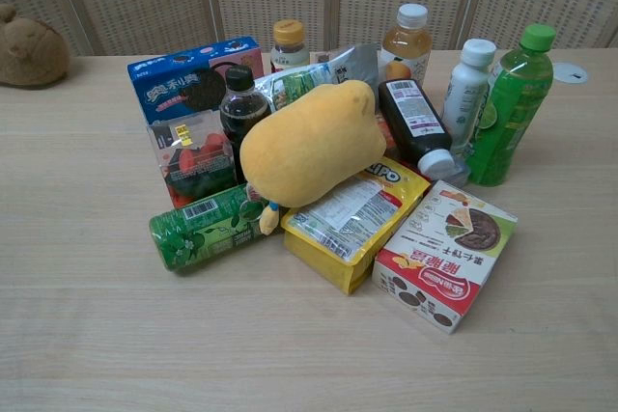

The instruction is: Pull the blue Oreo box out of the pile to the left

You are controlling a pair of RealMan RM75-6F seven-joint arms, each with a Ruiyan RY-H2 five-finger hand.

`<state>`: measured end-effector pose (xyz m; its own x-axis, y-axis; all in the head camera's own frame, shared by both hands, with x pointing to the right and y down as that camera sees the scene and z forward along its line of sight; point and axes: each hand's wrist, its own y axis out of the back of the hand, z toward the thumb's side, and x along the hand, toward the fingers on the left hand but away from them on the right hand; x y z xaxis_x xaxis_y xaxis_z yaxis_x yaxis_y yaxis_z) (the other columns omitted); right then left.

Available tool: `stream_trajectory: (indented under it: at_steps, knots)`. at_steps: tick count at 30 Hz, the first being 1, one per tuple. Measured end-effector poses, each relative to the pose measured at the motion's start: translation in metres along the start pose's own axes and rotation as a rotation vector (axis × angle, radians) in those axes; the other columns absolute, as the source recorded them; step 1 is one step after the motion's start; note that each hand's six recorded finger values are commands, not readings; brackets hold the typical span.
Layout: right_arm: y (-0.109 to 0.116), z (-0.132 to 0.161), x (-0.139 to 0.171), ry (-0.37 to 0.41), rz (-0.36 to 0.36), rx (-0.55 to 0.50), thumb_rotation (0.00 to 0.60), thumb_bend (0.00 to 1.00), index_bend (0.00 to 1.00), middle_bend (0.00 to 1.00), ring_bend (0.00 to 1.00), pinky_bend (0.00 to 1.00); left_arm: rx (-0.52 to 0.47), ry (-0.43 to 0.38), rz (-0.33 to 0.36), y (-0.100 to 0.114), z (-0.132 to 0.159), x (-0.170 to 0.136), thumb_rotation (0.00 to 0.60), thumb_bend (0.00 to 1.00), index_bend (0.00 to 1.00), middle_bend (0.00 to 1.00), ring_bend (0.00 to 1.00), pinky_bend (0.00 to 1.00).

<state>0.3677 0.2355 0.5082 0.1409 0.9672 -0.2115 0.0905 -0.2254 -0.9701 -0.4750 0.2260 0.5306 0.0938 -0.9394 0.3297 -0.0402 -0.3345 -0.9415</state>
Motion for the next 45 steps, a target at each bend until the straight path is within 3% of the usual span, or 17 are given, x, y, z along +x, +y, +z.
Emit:
stream_trajectory:
  at_steps: [11, 22, 28, 36, 45]
  knots:
    - [-0.002, 0.001, 0.000, -0.002, 0.012, -0.015, 0.600, 0.00, 0.00, 0.00, 0.00, 0.00, 0.007, 0.013, 0.015, -0.002, 0.000, 0.011, 0.600, 0.00, 0.09, 0.00, 0.00, 0.00]
    - [-0.008, -0.002, -0.003, -0.015, 0.031, -0.017, 0.600, 0.00, 0.00, 0.00, 0.00, 0.00, 0.097, -0.061, 0.054, -0.003, 0.056, 0.111, 0.600, 0.00, 0.12, 0.00, 0.00, 0.00]
    - [-0.010, -0.009, -0.005, -0.037, 0.041, -0.022, 0.600, 0.00, 0.00, 0.00, 0.00, 0.00, 0.119, -0.072, 0.044, -0.022, 0.105, 0.167, 0.600, 0.00, 0.12, 0.00, 0.00, 0.00]
    - [-0.016, -0.017, -0.009, -0.059, 0.062, -0.019, 0.600, 0.00, 0.00, 0.00, 0.00, 0.00, 0.164, -0.019, 0.056, -0.031, 0.134, 0.225, 0.600, 0.00, 0.12, 0.00, 0.00, 0.00]
    - [-0.023, -0.025, -0.014, -0.081, 0.086, -0.027, 0.600, 0.00, 0.00, 0.00, 0.00, 0.00, 0.205, 0.068, 0.054, -0.053, 0.143, 0.262, 0.600, 0.00, 0.13, 0.00, 0.00, 0.00]
